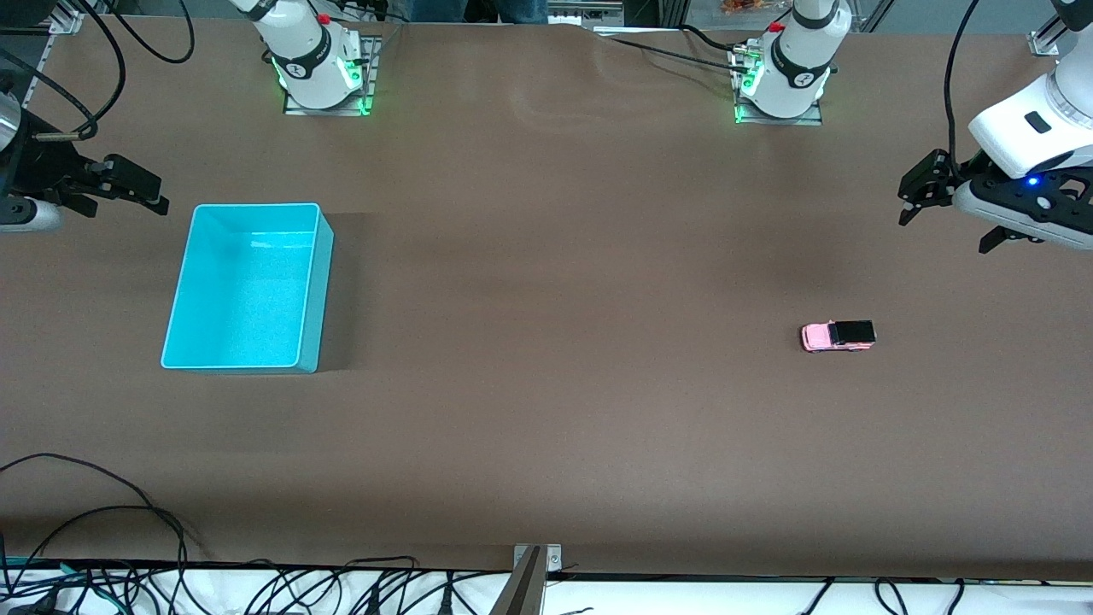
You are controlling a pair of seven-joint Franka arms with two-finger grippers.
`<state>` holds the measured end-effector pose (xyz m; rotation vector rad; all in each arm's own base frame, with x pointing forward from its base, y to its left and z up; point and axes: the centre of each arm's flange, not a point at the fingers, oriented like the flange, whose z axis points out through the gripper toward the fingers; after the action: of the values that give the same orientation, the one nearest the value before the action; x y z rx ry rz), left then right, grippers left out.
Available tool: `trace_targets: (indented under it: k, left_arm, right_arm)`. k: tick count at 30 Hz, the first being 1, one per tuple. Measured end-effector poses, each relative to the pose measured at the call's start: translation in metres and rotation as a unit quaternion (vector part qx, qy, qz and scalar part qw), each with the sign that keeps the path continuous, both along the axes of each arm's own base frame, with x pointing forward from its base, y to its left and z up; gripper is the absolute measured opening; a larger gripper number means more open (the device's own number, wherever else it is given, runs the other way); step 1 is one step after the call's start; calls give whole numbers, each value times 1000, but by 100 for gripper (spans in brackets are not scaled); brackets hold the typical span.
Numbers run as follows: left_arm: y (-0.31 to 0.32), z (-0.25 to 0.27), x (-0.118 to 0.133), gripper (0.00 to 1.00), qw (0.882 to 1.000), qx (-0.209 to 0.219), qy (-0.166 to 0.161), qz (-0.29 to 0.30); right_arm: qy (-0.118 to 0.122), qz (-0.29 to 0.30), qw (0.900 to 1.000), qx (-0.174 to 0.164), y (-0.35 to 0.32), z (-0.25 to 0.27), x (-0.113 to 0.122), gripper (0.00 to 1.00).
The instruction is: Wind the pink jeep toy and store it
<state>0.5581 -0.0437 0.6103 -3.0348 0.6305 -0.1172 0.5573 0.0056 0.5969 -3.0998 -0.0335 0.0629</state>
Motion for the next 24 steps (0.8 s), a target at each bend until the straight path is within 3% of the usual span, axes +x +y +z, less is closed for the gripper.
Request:
trace_targets:
  k: [8,24]
  left_arm:
    - [3,-6,-6,100,1000,-4,31,4]
    - [-8,-6,-7,100,999,-3,33,-5]
  right_arm:
    - [0,0,1000,0,0,0,0,100]
    - [0,0,1000,0,0,0,0,100]
